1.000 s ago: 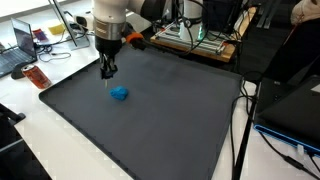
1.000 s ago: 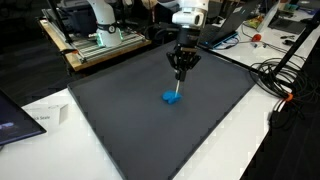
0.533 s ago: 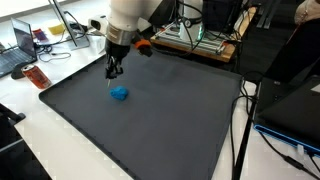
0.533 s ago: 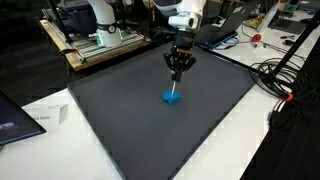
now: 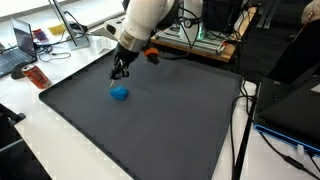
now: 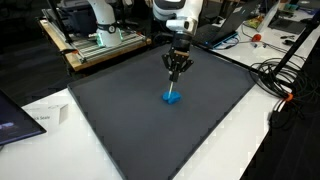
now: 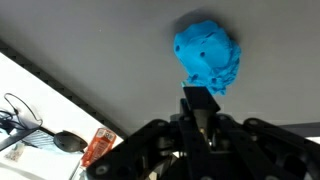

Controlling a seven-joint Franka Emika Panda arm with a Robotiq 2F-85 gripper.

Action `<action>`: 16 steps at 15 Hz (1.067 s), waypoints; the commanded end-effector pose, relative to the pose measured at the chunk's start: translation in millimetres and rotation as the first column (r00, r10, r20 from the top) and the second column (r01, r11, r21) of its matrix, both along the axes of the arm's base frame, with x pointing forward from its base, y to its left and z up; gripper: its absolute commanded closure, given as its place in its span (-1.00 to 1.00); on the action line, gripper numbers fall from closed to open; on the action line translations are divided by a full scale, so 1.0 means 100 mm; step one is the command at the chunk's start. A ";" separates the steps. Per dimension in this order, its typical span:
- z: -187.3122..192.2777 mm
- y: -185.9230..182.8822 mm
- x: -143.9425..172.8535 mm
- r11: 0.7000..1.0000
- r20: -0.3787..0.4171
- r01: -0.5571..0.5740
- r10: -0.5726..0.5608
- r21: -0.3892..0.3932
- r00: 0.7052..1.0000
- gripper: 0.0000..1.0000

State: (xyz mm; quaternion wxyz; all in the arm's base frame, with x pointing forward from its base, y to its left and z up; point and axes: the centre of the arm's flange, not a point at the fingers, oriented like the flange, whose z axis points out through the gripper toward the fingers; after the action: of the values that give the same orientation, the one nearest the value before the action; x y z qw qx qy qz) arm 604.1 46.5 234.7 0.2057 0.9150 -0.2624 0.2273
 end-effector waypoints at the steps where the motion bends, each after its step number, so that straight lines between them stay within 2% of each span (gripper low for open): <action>1: -0.09 0.13 -0.23 0.999 0.054 0.015 -0.014 -0.030 0.998 0.94; 4: -0.17 0.28 -0.28 0.998 0.088 0.016 -0.010 -0.067 0.996 0.94; 9: -0.24 0.64 -0.36 0.982 0.119 -0.011 0.034 -0.189 0.992 0.94; 12: -0.24 0.87 -0.41 0.959 0.113 -0.033 0.067 -0.280 0.991 0.94; 16: -0.18 1.13 -0.44 0.913 0.072 -0.066 0.103 -0.403 0.992 0.94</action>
State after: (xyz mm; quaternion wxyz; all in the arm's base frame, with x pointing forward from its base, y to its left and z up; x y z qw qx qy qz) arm 560.3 145.9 210.1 0.3331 0.8642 -0.2072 0.3152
